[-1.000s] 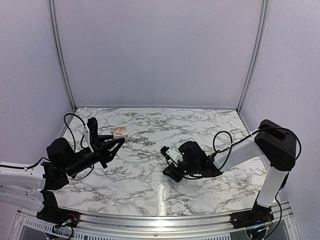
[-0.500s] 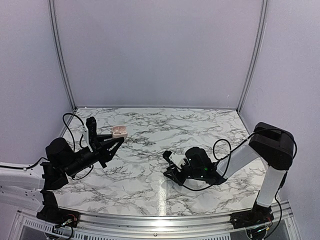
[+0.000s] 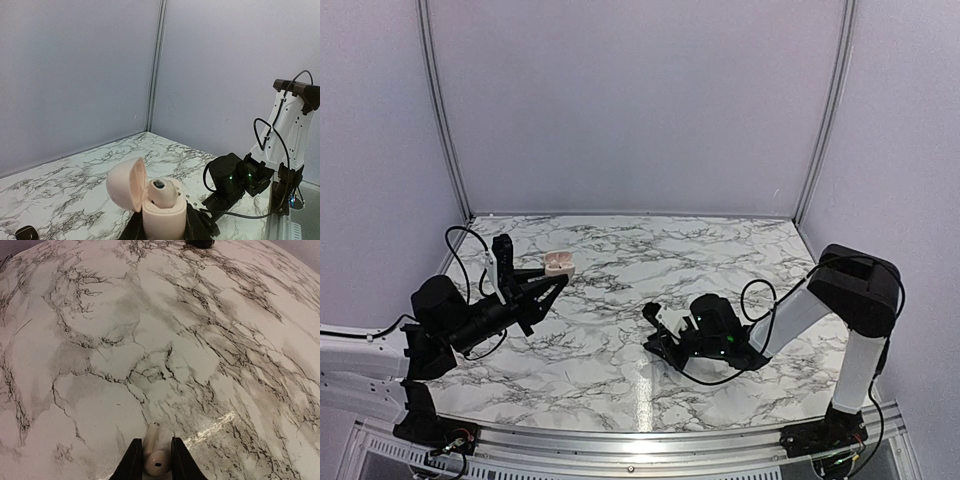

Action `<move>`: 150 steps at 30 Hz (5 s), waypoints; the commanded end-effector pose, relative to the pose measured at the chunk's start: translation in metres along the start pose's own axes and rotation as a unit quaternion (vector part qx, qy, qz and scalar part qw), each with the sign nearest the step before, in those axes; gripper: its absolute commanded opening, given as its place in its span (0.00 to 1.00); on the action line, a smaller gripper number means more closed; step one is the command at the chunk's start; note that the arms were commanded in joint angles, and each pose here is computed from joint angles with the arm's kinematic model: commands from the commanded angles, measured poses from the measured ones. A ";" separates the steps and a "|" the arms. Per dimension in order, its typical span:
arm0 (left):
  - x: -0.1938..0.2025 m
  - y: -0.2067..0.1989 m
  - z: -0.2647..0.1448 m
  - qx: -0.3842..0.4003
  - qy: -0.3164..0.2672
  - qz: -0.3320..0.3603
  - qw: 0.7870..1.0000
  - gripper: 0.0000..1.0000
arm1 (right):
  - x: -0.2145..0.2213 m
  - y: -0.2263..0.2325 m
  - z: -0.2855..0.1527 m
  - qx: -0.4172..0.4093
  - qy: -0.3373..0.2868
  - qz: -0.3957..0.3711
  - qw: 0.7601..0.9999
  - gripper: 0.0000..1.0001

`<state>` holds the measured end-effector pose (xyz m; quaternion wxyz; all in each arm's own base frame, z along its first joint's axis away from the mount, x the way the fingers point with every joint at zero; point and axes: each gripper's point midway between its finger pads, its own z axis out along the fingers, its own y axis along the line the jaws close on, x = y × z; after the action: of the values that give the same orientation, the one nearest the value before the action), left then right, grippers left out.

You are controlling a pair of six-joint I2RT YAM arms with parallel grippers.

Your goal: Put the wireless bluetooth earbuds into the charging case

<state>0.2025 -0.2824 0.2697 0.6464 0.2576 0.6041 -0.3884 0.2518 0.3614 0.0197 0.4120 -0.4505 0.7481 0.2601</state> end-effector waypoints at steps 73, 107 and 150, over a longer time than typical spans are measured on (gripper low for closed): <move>0.068 -0.063 -0.022 0.128 0.055 0.352 0.925 0.00 | -0.204 0.162 -0.131 -0.384 0.130 0.156 0.901 0.11; 0.074 -0.048 -0.015 0.074 0.081 0.317 0.942 0.00 | -0.161 0.096 -0.099 -0.295 0.134 0.208 0.923 0.10; 0.040 -0.013 -0.021 -0.007 0.037 0.222 0.974 0.00 | -0.022 0.041 0.025 0.037 0.008 0.063 0.997 0.38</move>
<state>0.1758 -0.2820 0.2180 0.6814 0.4072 0.5675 -0.2185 0.2424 0.4134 0.0238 0.4133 -0.3580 0.7967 0.2575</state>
